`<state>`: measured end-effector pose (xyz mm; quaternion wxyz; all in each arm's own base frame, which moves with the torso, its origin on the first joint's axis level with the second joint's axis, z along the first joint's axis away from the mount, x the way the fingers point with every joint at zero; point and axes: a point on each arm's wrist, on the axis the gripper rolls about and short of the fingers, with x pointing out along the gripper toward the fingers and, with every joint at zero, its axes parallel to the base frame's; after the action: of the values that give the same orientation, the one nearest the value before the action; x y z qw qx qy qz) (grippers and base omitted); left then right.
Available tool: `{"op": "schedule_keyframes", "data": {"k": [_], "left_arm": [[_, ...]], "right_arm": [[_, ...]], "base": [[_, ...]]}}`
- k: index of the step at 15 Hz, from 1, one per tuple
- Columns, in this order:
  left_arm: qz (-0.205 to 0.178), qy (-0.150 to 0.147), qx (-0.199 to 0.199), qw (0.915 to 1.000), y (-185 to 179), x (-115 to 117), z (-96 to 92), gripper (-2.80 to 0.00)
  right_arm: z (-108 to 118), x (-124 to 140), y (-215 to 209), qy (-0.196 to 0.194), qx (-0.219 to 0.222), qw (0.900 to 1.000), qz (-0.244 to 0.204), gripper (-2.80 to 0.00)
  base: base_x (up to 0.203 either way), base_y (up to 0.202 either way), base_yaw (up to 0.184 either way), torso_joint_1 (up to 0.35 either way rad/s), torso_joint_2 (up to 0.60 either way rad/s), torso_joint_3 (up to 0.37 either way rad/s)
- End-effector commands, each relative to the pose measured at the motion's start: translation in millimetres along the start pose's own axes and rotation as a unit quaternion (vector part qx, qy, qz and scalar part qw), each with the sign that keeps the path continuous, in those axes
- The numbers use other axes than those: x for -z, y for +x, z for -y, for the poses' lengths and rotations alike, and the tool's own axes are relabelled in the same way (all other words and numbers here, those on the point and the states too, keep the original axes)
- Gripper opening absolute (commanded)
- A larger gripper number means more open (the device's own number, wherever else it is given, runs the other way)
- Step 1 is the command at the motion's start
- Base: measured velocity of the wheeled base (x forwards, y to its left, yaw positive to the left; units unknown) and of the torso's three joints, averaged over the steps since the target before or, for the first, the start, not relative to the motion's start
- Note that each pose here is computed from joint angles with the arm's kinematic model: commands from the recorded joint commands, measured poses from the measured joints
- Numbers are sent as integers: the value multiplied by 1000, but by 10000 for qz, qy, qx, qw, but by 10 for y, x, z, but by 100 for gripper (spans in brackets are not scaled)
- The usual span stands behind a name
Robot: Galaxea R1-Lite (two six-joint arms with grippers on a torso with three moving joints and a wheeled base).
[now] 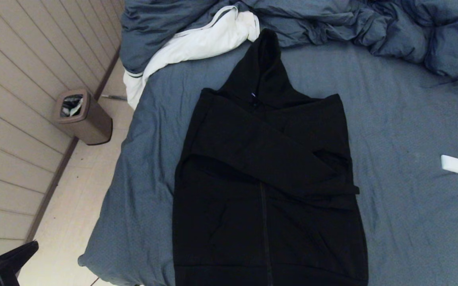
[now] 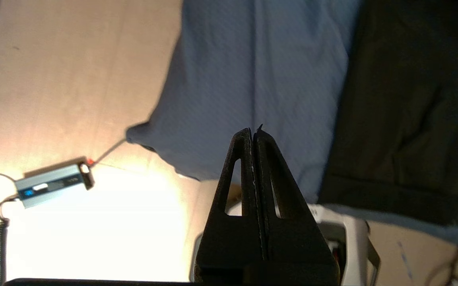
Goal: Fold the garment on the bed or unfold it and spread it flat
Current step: Fold the black sweatshirt
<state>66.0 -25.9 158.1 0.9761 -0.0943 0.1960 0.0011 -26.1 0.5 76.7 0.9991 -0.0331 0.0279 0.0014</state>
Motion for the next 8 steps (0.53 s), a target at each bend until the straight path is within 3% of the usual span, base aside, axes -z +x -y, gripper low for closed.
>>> {"op": "schedule_keyframes", "data": {"k": [1, 8], "left_arm": [[-99, 18, 82, 9999, 14, 25, 2, -280], [-90, 0, 133, 9999, 18, -7, 20, -280]], "right_arm": [[0, -4, 0, -11, -4, 10000, -2, -280], [-1, -20, -40, 77, -73, 9996, -261, -280]], "base": [[0, 0, 0, 0, 0, 0], [0, 0, 0, 0, 0, 0]]}}
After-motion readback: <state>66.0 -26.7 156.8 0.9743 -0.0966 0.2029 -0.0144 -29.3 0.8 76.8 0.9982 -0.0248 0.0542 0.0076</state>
